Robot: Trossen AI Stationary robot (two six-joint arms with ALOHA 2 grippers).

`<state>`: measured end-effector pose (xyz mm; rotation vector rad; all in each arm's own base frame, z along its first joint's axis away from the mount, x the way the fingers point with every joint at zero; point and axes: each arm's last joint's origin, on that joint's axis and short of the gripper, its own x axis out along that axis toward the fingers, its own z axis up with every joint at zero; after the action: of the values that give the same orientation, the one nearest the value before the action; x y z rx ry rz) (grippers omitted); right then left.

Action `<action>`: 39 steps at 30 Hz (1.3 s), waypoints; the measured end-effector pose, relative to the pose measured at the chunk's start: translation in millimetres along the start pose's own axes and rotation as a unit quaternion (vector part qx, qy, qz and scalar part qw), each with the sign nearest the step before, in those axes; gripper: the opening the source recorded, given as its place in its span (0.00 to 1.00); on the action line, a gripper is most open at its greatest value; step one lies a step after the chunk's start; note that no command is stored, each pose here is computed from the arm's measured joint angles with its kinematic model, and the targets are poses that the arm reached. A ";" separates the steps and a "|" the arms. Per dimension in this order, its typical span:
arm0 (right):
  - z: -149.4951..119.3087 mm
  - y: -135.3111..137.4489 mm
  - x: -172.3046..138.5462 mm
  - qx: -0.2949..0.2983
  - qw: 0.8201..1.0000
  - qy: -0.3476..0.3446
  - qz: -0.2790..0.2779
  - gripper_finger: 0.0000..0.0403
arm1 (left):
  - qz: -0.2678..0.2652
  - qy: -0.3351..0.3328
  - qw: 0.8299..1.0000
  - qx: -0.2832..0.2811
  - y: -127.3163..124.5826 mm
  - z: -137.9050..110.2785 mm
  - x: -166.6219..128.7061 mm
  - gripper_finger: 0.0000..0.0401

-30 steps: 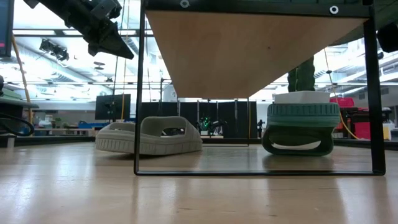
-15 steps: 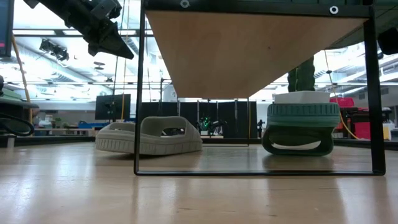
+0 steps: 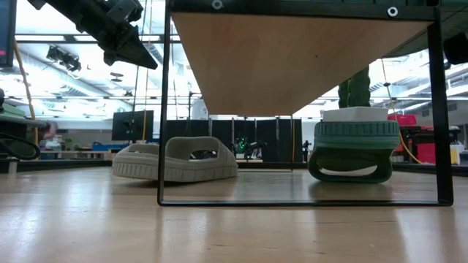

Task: Pick and place slides into the shelf
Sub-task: Put the right green slide on the shelf

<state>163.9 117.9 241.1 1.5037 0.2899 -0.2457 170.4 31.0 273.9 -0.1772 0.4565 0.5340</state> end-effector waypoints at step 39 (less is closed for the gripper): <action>11.8 8.2 8.1 -0.012 0.999 -0.025 0.024 0.16 | -0.001 -0.004 1.000 -0.002 -0.1 0.7 -0.1 0.04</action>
<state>174.7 106.7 246.6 1.4767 0.2160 -0.2393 170.7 31.1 274.6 -0.1785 0.4484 0.5336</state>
